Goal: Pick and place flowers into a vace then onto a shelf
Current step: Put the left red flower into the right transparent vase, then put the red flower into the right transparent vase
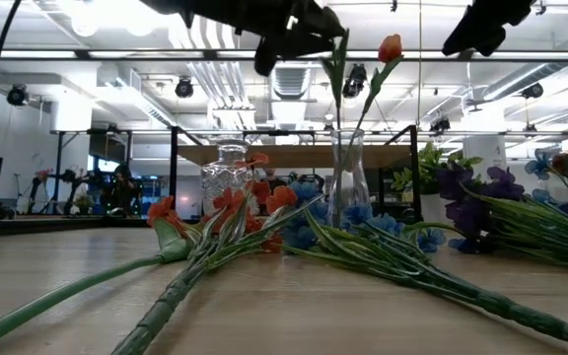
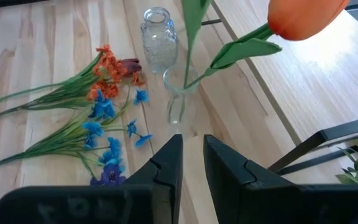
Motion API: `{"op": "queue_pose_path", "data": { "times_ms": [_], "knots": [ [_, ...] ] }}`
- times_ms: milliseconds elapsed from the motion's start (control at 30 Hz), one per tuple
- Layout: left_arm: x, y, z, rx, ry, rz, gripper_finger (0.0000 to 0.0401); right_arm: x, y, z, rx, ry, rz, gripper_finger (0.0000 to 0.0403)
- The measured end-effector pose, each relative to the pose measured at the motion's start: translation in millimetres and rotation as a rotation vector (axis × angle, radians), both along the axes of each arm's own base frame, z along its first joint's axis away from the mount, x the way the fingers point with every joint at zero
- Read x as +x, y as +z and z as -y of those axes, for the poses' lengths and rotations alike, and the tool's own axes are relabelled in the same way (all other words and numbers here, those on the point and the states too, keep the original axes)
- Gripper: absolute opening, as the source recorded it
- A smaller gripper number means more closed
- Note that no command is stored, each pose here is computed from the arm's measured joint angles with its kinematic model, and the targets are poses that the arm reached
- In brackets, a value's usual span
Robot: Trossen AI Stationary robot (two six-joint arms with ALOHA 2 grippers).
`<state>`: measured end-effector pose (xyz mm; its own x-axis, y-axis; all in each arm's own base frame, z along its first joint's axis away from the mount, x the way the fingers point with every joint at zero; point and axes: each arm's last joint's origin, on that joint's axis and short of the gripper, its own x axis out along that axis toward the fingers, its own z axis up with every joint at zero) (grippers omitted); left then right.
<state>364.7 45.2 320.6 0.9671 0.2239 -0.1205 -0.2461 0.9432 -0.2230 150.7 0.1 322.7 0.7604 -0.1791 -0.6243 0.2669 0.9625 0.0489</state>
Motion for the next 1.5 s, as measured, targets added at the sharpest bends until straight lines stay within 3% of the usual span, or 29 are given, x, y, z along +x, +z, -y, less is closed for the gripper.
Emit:
{"op": "queue_pose_path", "data": {
  "times_ms": [200,567,700,1100,1300,1500],
  "knots": [
    [0.2,-3.1,-7.8,-0.081,-0.066,-0.003,0.0152,0.3,0.3,0.0,0.001,-0.001,0.004,0.0057],
    [-2.3,-0.5,-8.1,-0.085,-0.101,-0.004,0.0163,0.3,0.4,-0.1,0.038,-0.03,0.014,0.0057],
    [-8.5,4.4,-4.6,-0.102,-0.19,-0.021,0.0163,0.2,0.2,-0.2,0.043,-0.031,0.013,0.0057],
    [-60.8,10.1,30.9,-0.244,-0.28,-0.346,0.0162,0.1,0.1,-0.2,0.036,-0.025,0.01,0.0057],
    [-87.7,-2.2,66.3,-0.361,-0.157,-0.555,0.0162,0.2,-2.2,-0.2,0.014,-0.008,-0.004,0.0057],
    [-95.4,-11.2,98.0,-0.456,-0.051,-0.605,0.0162,0.3,-2.3,-0.2,-0.021,0.021,-0.012,0.0057]
  ]
}}
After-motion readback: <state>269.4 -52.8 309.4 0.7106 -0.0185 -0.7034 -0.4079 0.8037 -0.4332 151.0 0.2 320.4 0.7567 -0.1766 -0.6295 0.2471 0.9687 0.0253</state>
